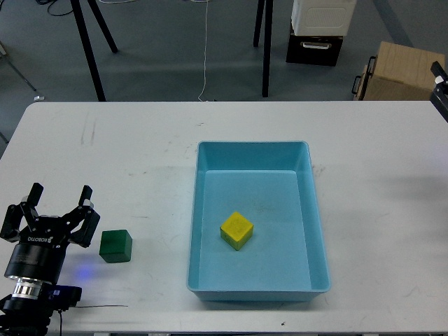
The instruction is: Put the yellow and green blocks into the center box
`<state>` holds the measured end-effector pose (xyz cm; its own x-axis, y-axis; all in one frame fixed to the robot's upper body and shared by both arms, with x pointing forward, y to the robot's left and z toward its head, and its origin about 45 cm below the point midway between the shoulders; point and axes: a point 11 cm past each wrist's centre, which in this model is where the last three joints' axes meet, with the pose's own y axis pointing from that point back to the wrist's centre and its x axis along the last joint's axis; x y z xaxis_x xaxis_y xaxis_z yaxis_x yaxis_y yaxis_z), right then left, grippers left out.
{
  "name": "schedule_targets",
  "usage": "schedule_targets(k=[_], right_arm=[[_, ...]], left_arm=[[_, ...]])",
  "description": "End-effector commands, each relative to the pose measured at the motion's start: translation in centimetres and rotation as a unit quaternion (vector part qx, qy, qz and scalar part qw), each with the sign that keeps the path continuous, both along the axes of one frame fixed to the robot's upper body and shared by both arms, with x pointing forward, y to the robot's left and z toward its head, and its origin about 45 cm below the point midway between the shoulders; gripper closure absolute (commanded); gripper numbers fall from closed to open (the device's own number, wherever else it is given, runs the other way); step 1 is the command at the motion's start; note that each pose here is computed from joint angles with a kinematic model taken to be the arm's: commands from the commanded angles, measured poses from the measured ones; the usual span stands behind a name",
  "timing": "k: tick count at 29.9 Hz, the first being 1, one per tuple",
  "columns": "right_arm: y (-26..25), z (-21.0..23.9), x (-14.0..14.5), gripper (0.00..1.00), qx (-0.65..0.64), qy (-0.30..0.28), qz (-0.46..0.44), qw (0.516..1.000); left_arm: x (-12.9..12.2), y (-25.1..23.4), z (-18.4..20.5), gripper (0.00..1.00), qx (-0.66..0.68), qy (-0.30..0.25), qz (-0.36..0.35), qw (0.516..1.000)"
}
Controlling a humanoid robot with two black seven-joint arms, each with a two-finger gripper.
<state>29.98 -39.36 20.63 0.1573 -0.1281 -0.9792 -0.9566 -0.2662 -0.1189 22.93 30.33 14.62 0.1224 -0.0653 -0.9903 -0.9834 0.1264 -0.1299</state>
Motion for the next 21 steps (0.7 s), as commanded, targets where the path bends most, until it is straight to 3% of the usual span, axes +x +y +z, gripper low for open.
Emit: schedule_targets(k=[1,15,21], right_arm=[[1.6,-2.3,-3.7,0.01,0.035,0.029,0.001,0.999],[0.1,-3.2,-6.0,0.01,0.025,0.052,-0.018,0.998],[-1.2,-1.9,-6.2,0.01,-0.01,0.053,-0.009,0.999]], left_arm=[[0.0,0.3,0.1,0.0,0.003,-0.001,0.003,1.0],[1.0,3.4,1.9,0.0,0.023,-0.028,0.04,0.999],[3.9,6.7,4.1,0.0,0.082,-0.051,0.031,0.995]])
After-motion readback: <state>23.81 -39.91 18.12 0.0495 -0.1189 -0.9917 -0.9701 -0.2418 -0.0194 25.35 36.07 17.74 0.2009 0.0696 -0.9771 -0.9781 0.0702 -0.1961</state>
